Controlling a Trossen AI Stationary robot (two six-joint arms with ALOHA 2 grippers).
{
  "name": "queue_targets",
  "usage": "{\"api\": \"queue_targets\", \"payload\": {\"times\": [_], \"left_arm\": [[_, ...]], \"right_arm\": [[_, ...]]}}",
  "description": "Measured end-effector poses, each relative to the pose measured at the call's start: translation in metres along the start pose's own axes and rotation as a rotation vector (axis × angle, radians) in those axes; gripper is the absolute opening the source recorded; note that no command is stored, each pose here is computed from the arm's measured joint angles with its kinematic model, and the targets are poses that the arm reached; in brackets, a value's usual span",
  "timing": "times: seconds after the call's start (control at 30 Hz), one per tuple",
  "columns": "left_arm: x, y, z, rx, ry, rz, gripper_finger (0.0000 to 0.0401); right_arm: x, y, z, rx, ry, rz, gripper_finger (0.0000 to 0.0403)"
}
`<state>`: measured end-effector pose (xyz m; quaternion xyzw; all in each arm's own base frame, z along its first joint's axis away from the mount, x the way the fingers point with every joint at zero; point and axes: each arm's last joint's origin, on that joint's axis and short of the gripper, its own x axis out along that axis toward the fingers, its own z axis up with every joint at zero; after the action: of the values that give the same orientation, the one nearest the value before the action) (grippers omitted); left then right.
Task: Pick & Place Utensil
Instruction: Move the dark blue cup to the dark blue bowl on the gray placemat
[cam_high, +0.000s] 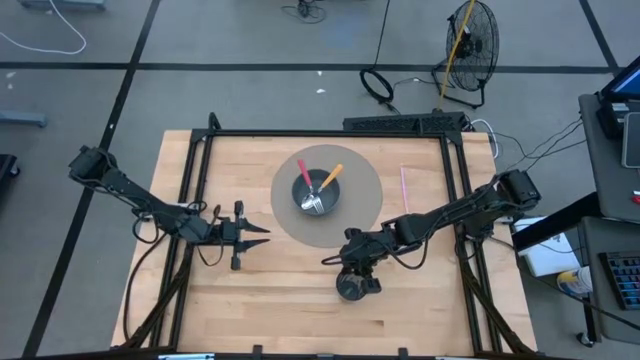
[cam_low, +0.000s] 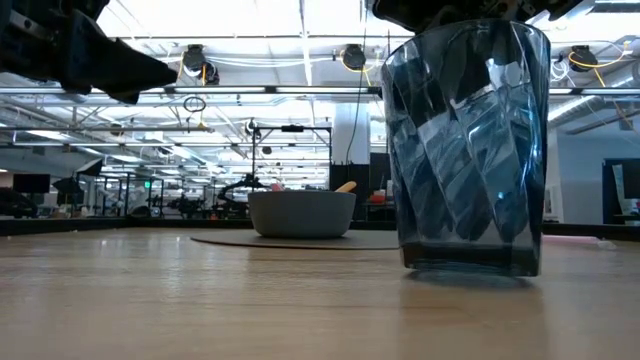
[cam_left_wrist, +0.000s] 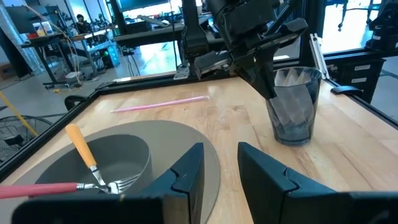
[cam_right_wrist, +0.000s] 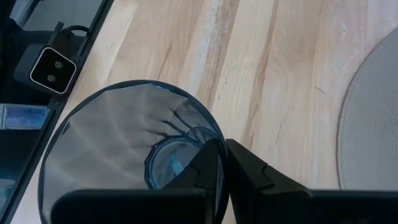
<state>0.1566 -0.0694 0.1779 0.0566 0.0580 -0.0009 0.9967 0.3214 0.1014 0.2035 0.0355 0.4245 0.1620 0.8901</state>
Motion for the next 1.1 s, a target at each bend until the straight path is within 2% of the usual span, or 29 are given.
{"api": "queue_targets", "payload": {"times": [0.33, 0.5, 0.8, 1.1], "left_arm": [[0.0, 0.0, -0.001, 0.001, 0.006, 0.0, 0.0104], [0.0, 0.0, -0.001, -0.002, 0.007, -0.001, 0.0104], [0.0, 0.0, -0.001, -0.004, 0.012, -0.001, 0.0104], [0.0, 0.0, -0.001, -0.006, 0.012, -0.001, 0.0104]], "right_arm": [[-0.022, 0.002, -0.003, 0.004, 0.039, -0.021, 0.0012], [-0.043, 0.002, -0.01, 0.025, 0.098, -0.1, 0.0012], [-0.092, 0.001, -0.029, 0.151, 0.208, -0.304, 0.0012], [-0.141, 0.001, -0.045, 0.249, 0.2, -0.466, 0.0012]]}}
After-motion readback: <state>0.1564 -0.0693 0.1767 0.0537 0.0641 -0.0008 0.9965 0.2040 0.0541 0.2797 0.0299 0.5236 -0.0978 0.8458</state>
